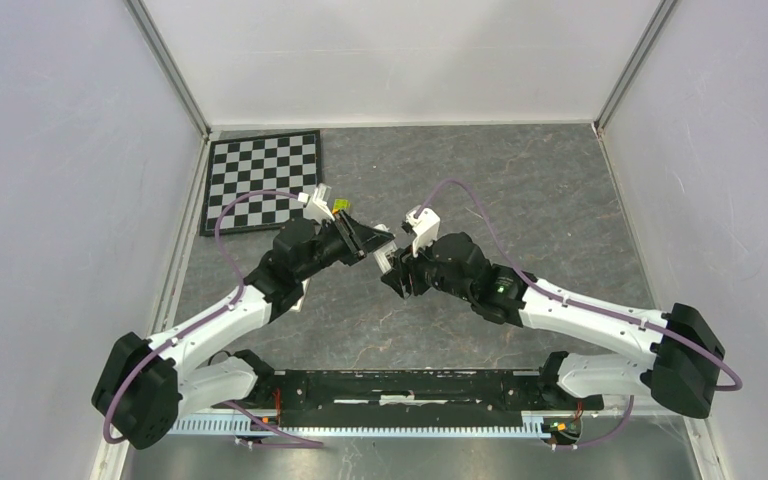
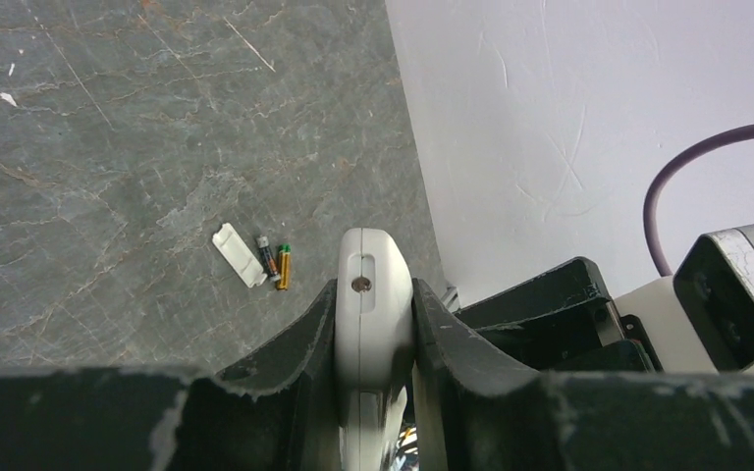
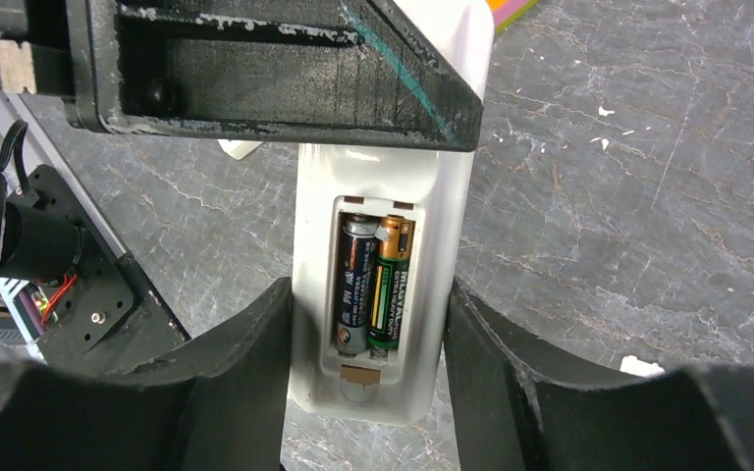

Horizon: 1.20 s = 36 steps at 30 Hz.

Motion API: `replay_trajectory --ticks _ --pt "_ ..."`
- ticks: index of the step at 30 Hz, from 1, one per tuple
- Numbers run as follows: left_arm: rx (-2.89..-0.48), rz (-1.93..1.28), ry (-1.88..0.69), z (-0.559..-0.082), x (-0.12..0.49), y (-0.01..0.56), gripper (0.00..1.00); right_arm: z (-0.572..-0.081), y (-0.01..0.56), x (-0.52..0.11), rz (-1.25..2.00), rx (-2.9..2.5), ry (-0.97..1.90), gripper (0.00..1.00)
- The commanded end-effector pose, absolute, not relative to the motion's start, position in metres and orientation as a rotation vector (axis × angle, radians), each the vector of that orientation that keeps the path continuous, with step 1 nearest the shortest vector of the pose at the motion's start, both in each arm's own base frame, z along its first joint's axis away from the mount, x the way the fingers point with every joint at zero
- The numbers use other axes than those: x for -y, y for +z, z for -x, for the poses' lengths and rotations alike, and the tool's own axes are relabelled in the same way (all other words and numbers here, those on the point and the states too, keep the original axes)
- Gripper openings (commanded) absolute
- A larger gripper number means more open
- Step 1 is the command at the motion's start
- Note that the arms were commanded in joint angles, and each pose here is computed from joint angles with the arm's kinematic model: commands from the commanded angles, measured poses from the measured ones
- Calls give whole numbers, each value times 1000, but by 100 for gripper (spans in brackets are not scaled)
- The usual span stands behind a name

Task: Load the batteries into the remote control
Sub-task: Place the remote control at the center of the board.

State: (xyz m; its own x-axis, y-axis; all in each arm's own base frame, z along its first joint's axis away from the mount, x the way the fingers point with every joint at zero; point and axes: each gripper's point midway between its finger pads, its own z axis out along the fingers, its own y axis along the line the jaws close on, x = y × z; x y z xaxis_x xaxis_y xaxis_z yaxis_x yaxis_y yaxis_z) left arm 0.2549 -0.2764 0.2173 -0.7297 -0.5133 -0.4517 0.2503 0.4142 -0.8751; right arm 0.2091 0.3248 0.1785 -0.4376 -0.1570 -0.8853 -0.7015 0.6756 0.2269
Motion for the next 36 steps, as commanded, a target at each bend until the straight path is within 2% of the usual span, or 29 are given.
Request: replay_trajectory --ticks 1,2,4,8,10,13,21,31,36 --pt "-1895 168 -1420 -253 280 244 13 -221 195 -327 618 -1919 718 38" --pt "-1901 171 -1411 -253 279 242 17 -221 193 -326 614 -1925 712 34" --pt "-1914 173 -1388 -254 277 239 31 -222 185 -320 611 -1956 673 30" --pt "-1996 248 -1247 -258 262 218 83 -220 162 -305 617 -2022 591 25" --pt "-2074 350 -1110 -263 242 197 97 -218 146 -293 625 -2061 532 24" --pt "-2139 475 -958 -267 213 178 100 -214 120 -274 638 -2115 442 24" --pt "-2160 530 -789 -267 183 174 100 -197 61 -266 813 -2273 358 25" --pt "-2139 508 -785 -263 175 183 100 -197 28 -279 845 -2383 334 29" --pt "-2144 501 -794 -262 176 184 100 -203 27 -291 833 -2382 349 37"
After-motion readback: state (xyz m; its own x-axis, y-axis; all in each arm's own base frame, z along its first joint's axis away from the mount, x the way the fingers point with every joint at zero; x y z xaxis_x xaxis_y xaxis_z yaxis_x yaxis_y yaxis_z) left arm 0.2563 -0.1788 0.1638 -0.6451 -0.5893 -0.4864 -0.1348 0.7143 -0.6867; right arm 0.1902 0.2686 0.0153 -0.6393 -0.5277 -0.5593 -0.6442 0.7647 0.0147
